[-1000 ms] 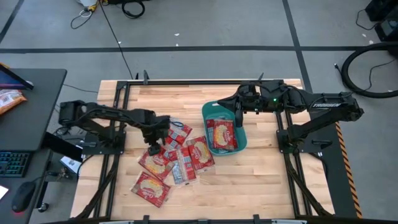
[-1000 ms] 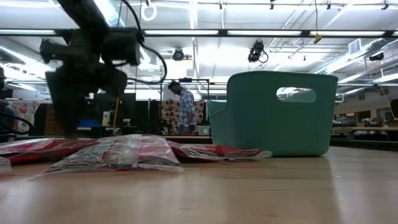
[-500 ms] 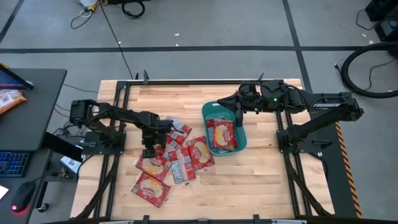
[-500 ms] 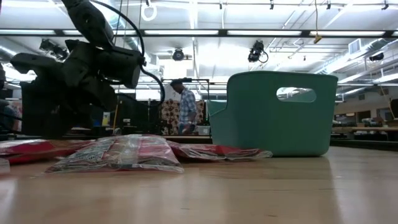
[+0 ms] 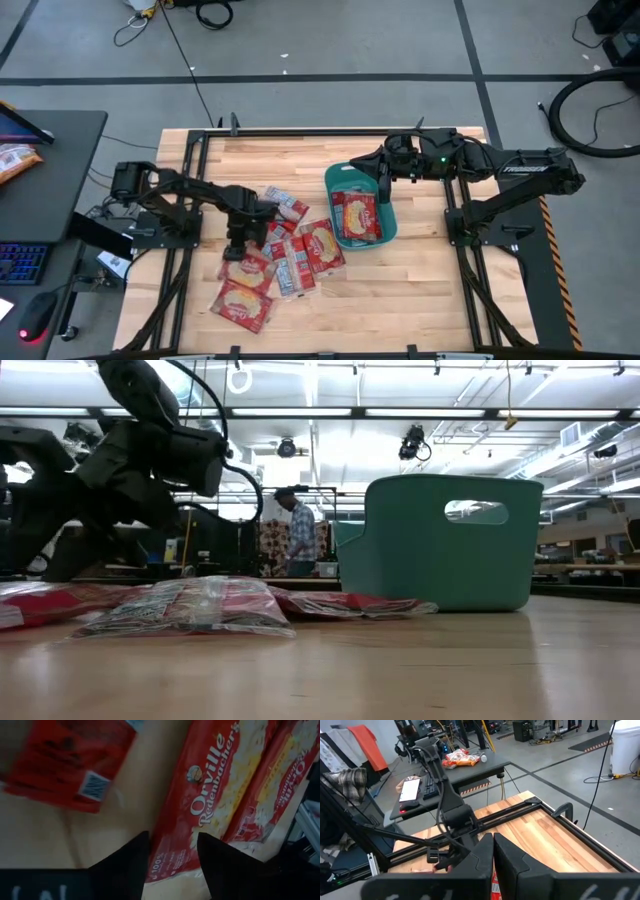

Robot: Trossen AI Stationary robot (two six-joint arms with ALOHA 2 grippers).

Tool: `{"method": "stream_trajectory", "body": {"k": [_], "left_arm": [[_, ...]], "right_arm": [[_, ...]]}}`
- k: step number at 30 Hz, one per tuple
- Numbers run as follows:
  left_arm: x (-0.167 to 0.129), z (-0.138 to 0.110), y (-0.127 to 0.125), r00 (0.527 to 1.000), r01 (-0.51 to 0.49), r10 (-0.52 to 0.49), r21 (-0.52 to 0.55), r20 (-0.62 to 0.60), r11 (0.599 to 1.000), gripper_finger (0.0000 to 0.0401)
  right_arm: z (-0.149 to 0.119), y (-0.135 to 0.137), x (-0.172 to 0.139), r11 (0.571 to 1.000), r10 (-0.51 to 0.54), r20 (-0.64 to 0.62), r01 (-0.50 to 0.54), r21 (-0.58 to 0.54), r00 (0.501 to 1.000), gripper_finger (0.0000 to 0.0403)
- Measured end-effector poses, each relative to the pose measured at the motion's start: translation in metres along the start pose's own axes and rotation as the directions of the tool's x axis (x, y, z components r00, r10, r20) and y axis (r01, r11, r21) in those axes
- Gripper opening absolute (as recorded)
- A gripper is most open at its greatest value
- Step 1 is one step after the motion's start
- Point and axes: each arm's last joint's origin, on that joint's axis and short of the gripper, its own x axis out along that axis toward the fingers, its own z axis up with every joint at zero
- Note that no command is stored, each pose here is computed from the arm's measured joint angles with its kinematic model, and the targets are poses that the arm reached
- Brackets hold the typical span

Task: Sort popcorn bags into baskets
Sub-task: Put the red popcorn pack into the green bin

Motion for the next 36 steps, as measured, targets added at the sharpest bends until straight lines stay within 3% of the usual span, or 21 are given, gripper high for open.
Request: {"method": "stream_trajectory", "body": {"k": [11, 22, 36], "left_arm": [[0.015, 0.003, -0.023, 0.991, -0.121, 0.126, 0.111, -0.040, 0.986, 0.0141], [0.017, 0.004, -0.027, 0.981, -0.188, 0.189, 0.043, -0.031, 0.981, 0.0017], [-0.003, 0.006, -0.036, 0.964, -0.245, 0.239, -0.038, -0.117, 0.969, 0.0014]], "right_arm": [[0.000, 0.000, 0.000, 1.000, 0.000, -0.001, 0.000, -0.004, 1.000, 0.0018], [0.000, 0.000, 0.000, 1.000, 0.000, -0.003, 0.000, -0.014, 1.000, 0.0018], [0.000, 0.000, 0.000, 0.999, 0.007, -0.001, -0.007, -0.054, 1.000, 0.0018]]}}
